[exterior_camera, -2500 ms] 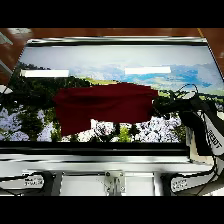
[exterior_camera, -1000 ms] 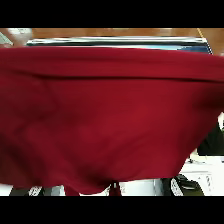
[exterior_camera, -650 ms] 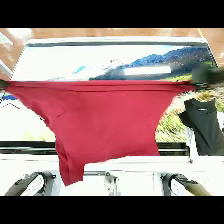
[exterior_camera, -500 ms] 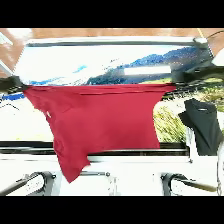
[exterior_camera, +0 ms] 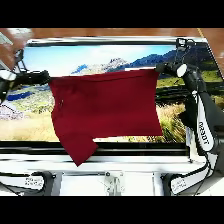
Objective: Fold the shirts.
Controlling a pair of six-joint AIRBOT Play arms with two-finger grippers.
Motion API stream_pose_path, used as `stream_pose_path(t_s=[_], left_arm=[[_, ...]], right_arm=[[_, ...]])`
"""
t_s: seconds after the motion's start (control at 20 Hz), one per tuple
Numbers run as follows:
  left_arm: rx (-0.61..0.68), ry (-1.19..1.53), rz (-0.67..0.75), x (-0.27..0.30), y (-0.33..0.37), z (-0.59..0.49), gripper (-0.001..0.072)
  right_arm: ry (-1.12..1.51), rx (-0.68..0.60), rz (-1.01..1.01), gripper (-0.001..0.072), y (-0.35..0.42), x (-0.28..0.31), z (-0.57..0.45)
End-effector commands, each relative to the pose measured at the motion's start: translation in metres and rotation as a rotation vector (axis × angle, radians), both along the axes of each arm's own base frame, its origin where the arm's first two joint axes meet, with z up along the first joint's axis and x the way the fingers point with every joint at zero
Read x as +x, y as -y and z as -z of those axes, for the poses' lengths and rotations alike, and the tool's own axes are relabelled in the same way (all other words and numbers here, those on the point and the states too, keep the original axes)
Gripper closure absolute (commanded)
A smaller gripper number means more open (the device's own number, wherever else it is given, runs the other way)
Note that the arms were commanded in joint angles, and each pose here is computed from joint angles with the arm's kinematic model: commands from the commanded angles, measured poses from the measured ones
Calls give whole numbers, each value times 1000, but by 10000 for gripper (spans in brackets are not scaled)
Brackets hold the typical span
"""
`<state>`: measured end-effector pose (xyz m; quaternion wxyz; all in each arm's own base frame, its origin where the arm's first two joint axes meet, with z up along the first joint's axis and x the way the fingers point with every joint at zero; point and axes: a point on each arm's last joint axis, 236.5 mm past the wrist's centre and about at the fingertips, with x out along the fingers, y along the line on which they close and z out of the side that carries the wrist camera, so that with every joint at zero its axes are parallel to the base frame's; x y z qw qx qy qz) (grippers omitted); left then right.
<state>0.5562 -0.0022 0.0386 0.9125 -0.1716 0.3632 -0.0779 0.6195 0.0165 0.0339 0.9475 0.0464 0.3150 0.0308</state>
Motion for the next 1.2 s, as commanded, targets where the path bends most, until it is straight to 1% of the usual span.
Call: stream_pose_path(t_s=[0.0,0.2,0.3,0.45,0.6,0.7,0.75,1.0,1.05,1.1,1.15], left_arm=[[66,135,-33,37,21,6,664],[62,86,-6,39,41,40,664],[45,14,43,26,50,56,665],[52,-140,169,-11,58,73,665],[90,-335,273,-60,53,90,666],[179,-490,244,-88,29,110,666],[200,-532,226,-95,21,115,666],[174,-569,213,-99,31,123,660],[166,-587,209,-103,33,123,550],[164,-608,221,-108,34,122,400],[163,-636,231,-115,33,119,293]], right_arm=[[50,22,40,653,6,18,17],[-94,40,31,653,0,3,65],[-143,56,39,654,2,-4,74],[-291,80,41,654,8,-33,86],[-531,102,30,654,17,-84,111],[-659,117,25,654,21,-111,126],[-702,122,22,654,20,-120,132],[-816,201,-2,652,-1,-140,154],[-816,201,-6,590,-3,-140,153],[-811,200,-8,375,-3,-140,149],[-810,195,-21,174,-2,-142,140]])
